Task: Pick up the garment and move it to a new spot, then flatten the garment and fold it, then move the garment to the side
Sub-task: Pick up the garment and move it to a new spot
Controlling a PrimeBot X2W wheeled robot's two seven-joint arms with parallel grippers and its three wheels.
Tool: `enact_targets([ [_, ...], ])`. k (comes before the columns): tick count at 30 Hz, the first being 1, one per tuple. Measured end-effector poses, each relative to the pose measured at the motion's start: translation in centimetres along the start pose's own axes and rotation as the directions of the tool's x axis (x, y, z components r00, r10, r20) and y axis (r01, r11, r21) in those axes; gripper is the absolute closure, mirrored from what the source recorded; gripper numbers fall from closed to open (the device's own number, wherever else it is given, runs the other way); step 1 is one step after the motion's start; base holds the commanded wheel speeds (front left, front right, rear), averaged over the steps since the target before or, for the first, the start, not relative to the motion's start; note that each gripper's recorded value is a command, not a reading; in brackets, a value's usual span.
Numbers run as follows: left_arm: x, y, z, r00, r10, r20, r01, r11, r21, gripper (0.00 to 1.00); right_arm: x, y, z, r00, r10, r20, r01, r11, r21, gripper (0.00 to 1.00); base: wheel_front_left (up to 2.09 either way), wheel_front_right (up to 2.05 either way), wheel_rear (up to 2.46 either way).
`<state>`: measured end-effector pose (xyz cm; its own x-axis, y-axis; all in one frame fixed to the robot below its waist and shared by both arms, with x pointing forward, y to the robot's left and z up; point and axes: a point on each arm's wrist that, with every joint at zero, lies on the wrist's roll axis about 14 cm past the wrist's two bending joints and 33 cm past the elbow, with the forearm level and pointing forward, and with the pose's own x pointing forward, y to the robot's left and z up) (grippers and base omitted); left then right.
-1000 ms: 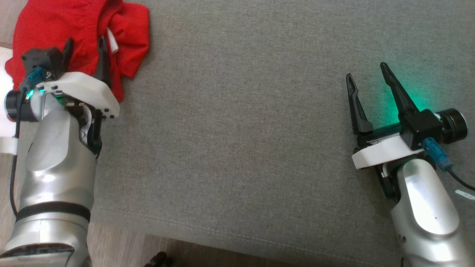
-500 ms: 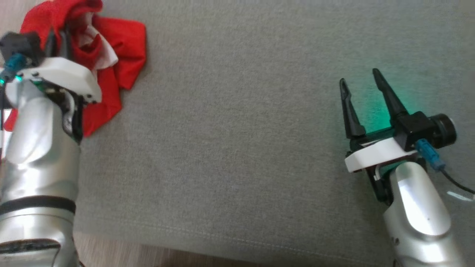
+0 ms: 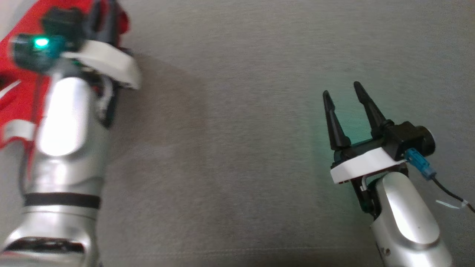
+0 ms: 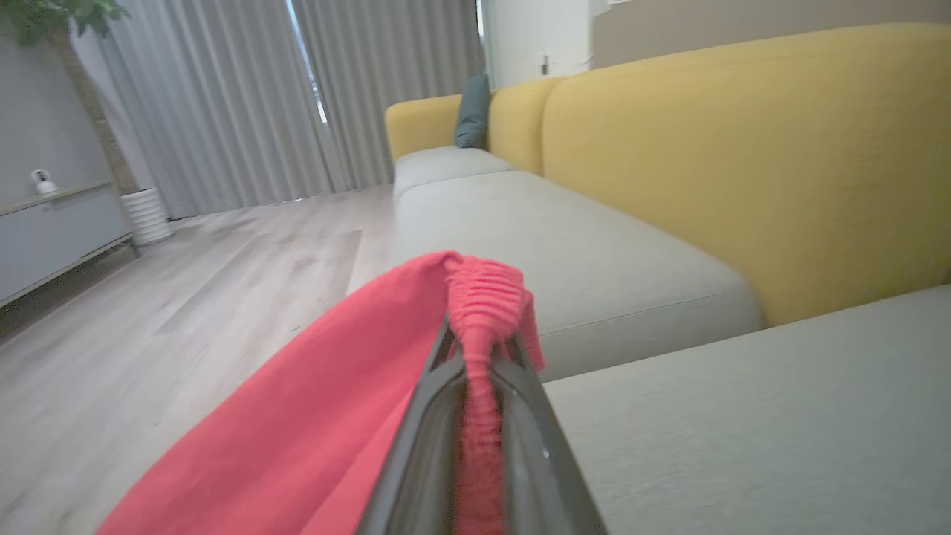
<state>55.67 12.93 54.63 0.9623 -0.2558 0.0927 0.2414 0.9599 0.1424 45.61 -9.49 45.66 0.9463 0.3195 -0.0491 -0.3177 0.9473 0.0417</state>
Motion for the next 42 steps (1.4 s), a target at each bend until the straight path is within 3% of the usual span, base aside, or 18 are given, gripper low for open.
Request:
enact_targets([
  [4,1.5,-7.6,1.1,0.985,-0.165,0.049,0.168,0.984,-0.061,1.0,-1.8,-2.1,0.7,0.998,-0.07,0.012,0.07,0.998,0.009,0.0,0.0,0.0,0.0],
  [8,1.0,-15.5,0.4,0.937,-0.345,0.051,0.348,0.932,-0.101,1.0,-3.6,-4.2,1.4,0.99,-0.136,0.022,0.136,0.991,0.005,0.0,0.0,0.0,0.0],
  [11,-0.4,-20.4,-0.6,0.888,-0.458,0.038,0.459,0.876,-0.146,1.0,-5.0,-5.8,1.8,0.981,-0.19,0.029,0.19,0.982,0.006,0.0,0.0,0.0,0.0],
  [16,-2.9,-27.8,0.4,0.786,-0.612,0.092,0.613,0.75,-0.246,1.0,-7.3,-7.8,2.4,0.964,-0.264,0.037,0.264,0.965,0.004,0.0,0.0,0.0,0.0],
  [23,-4.7,-33.4,2.8,0.703,-0.691,0.168,0.705,0.647,-0.291,1.0,-9.6,-9.7,2.9,0.94,-0.338,0.042,0.338,0.941,0.008,0.0,0.0,0.0,0.0],
  [27,-4.4,-34.7,6.0,0.676,-0.692,0.254,0.736,0.614,-0.286,1.0,-10.5,-10.3,2.9,0.93,-0.365,0.041,0.365,0.931,0.014,0.0,0.0,0.0,0.0],
  [30,-4.1,-35.1,7.7,0.668,-0.683,0.296,0.744,0.608,-0.276,1.0,-10.8,-10.6,2.9,0.926,-0.375,0.04,0.375,0.927,0.014,0.0,0.0,0.0,0.0],
  [31,-4.1,-35.1,7.7,0.671,-0.682,0.293,0.742,0.613,-0.271,0.78,-10.9,-10.6,3.0,0.926,-0.375,0.041,0.375,0.927,0.014,0.0,0.0,0.0,0.0],
  [33,-4.1,-35.1,7.5,0.675,-0.681,0.284,0.738,0.619,-0.269,0.0,-10.8,-10.5,3.0,0.926,-0.374,0.041,0.374,0.927,0.014,0.0,0.0,0.0,0.0],
  [37,-3.7,-34.1,5.3,0.716,-0.664,0.217,0.698,0.667,-0.262,0.0,-10.4,-10.2,3.0,0.931,-0.362,0.045,0.361,0.932,0.019,0.0,0.0,0.0,0.0],
  [42,-2.8,-30.2,2.3,0.82,-0.558,0.13,0.57,0.771,-0.285,0.0,-9.2,-9.4,3.1,0.943,-0.329,0.054,0.328,0.944,0.031,0.0,0.0,0.0,0.0],
])
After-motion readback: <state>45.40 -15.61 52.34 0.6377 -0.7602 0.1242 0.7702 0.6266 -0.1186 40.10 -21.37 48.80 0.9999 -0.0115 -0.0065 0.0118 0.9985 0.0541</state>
